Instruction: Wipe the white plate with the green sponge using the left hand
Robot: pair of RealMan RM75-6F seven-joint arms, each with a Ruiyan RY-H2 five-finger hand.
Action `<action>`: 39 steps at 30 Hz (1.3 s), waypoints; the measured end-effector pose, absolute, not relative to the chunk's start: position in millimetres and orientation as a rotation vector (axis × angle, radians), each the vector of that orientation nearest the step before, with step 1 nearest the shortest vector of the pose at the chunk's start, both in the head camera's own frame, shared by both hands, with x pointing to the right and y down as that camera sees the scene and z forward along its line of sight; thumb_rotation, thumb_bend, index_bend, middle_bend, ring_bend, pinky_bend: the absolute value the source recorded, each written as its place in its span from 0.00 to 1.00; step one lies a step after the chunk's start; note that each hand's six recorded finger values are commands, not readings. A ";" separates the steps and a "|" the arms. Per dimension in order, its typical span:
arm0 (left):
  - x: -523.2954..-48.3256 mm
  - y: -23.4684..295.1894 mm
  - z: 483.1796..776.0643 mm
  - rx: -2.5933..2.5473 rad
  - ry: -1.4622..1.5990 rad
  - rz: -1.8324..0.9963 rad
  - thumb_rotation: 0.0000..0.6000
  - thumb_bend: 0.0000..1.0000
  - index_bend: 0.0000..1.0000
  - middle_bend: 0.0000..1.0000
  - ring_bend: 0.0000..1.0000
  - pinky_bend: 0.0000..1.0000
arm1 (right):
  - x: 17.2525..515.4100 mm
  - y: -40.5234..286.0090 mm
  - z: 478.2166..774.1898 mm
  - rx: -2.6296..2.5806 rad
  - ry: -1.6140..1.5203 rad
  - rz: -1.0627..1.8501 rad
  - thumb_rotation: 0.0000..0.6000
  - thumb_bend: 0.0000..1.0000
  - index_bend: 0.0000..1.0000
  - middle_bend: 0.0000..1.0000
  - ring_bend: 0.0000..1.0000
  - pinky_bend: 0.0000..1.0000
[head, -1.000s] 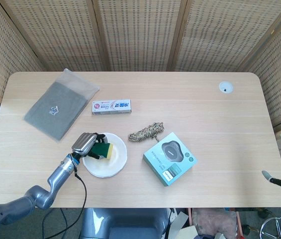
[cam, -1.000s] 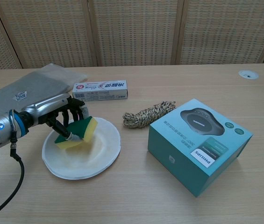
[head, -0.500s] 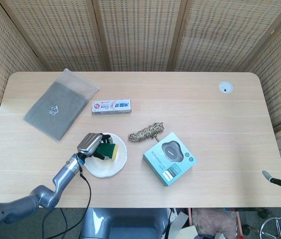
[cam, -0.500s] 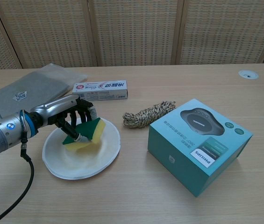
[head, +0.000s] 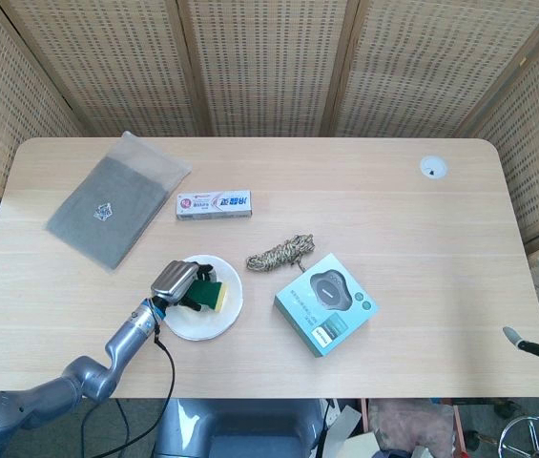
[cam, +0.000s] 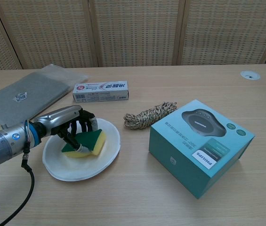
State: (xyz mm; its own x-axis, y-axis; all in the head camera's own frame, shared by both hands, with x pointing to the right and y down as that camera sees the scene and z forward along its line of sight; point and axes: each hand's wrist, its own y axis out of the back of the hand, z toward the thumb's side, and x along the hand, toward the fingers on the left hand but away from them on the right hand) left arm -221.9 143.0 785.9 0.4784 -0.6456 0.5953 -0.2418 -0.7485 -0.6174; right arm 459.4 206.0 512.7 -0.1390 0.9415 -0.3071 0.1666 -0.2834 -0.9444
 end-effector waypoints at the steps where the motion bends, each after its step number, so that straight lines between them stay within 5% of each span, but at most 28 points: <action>1: -221.6 141.5 784.2 -2.275 0.743 -1.187 1.00 0.18 0.59 0.53 0.43 0.49 | 459.6 206.0 512.3 -1.463 -1.286 1.486 1.00 0.00 0.05 0.00 0.00 0.00; 11: -228.5 102.2 739.5 -2.207 0.808 -1.062 1.00 0.18 0.59 0.53 0.43 0.49 | 457.7 206.9 511.2 -1.469 -1.283 1.478 1.00 0.00 0.05 0.00 0.00 0.00; 18: -276.4 82.2 711.7 -2.035 0.694 -1.158 1.00 0.18 0.59 0.52 0.43 0.45 | 456.5 208.0 508.4 -1.475 -1.289 1.466 1.00 0.00 0.05 0.00 0.00 0.00; 29: -382.8 132.6 709.2 -1.867 0.496 -1.443 1.00 0.18 0.54 0.47 0.42 0.35 | 456.0 209.6 504.1 -1.485 -1.299 1.448 1.00 0.00 0.05 0.00 0.00 0.00; 31: -390.1 135.9 711.0 -1.829 0.466 -1.456 1.00 0.17 0.48 0.39 0.37 0.30 | 455.6 209.6 503.9 -1.487 -1.298 1.446 1.00 0.00 0.05 0.00 0.00 0.00; 33: -397.1 141.8 715.2 -1.792 0.433 -1.478 1.00 0.07 0.21 0.15 0.15 0.13 | 455.6 209.7 503.4 -1.486 -1.299 1.445 1.00 0.00 0.05 0.00 0.00 0.00; 35: -402.3 146.6 718.6 -1.780 0.423 -1.510 1.00 0.00 0.03 0.01 0.02 0.02 | 455.7 210.2 502.7 -1.486 -1.300 1.443 1.00 0.00 0.05 0.00 0.00 0.00; 39: -402.3 153.2 715.9 -1.801 0.479 -1.539 1.00 0.00 0.00 0.00 0.00 0.00 | 456.1 210.4 501.4 -1.484 -1.304 1.440 1.00 0.00 0.05 0.00 0.00 0.00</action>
